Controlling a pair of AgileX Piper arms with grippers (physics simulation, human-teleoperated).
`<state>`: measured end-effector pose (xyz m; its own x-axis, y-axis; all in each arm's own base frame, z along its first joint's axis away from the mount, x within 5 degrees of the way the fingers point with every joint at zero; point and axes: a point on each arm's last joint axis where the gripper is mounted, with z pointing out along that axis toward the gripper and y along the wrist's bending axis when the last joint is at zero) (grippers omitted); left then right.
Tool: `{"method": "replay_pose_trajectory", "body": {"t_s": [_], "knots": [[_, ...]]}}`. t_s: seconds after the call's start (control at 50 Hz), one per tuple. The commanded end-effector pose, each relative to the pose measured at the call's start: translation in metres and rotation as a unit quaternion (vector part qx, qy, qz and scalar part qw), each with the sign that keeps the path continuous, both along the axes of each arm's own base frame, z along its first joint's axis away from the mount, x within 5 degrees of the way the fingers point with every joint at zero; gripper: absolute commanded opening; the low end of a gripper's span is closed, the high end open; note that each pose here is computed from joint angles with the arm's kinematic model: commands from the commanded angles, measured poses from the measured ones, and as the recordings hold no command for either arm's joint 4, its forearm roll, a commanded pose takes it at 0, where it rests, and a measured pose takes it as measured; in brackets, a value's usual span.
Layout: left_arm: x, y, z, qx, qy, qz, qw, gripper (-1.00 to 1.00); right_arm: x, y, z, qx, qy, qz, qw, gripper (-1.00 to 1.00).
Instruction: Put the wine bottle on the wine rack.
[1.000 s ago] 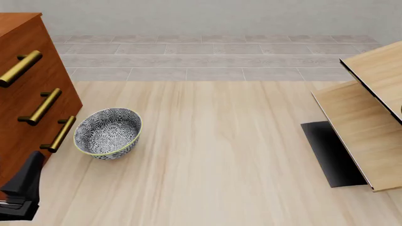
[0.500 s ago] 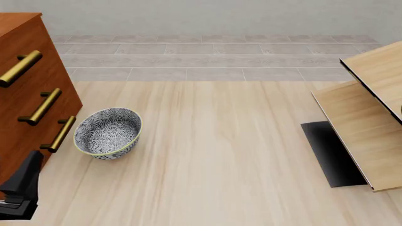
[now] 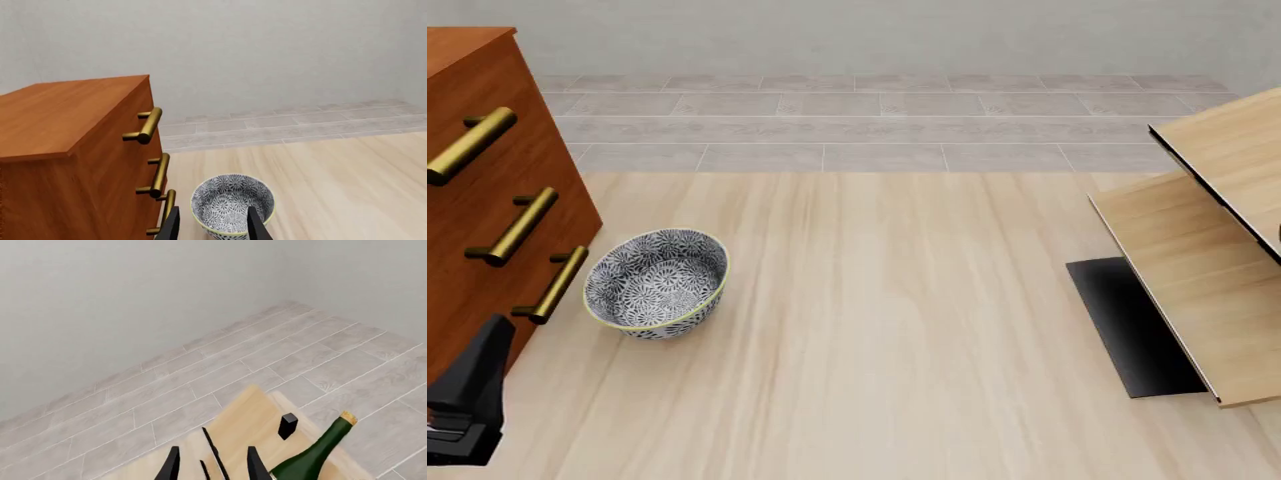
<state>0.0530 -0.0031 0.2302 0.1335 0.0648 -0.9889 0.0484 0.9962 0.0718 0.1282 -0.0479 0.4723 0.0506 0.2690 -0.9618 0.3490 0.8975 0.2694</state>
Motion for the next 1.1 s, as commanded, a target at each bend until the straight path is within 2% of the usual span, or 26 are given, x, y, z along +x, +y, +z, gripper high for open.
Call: {"method": "replay_pose_trajectory", "body": {"t_s": [0.02,0.28,0.64,0.88,1.1], "knots": [[-0.001,0.0,0.002,0.001,-0.002,0.0,1.0,1.0,-0.023,0.02,-0.009,-0.007,-0.001,0.051,0.9987,1.0],[-0.001,0.0,0.003,0.002,-0.002,-0.003,1.0,1.0,-0.053,0.035,-0.014,-0.013,-0.01,0.094,0.9954,1.0],[-0.001,-0.001,0.004,0.004,-0.002,-0.005,1.0,1.0,-0.105,0.047,-0.013,-0.034,-0.023,0.16,0.9863,1.0],[-0.001,-0.001,0.005,0.005,-0.003,-0.006,1.0,1.0,-0.13,0.048,-0.015,-0.027,-0.032,0.186,0.9816,1.0],[-0.003,-0.001,0.012,0.008,-0.008,-0.008,0.9999,1.0,-0.153,0.046,-0.033,-0.025,-0.039,0.218,0.9749,1.0]]}}
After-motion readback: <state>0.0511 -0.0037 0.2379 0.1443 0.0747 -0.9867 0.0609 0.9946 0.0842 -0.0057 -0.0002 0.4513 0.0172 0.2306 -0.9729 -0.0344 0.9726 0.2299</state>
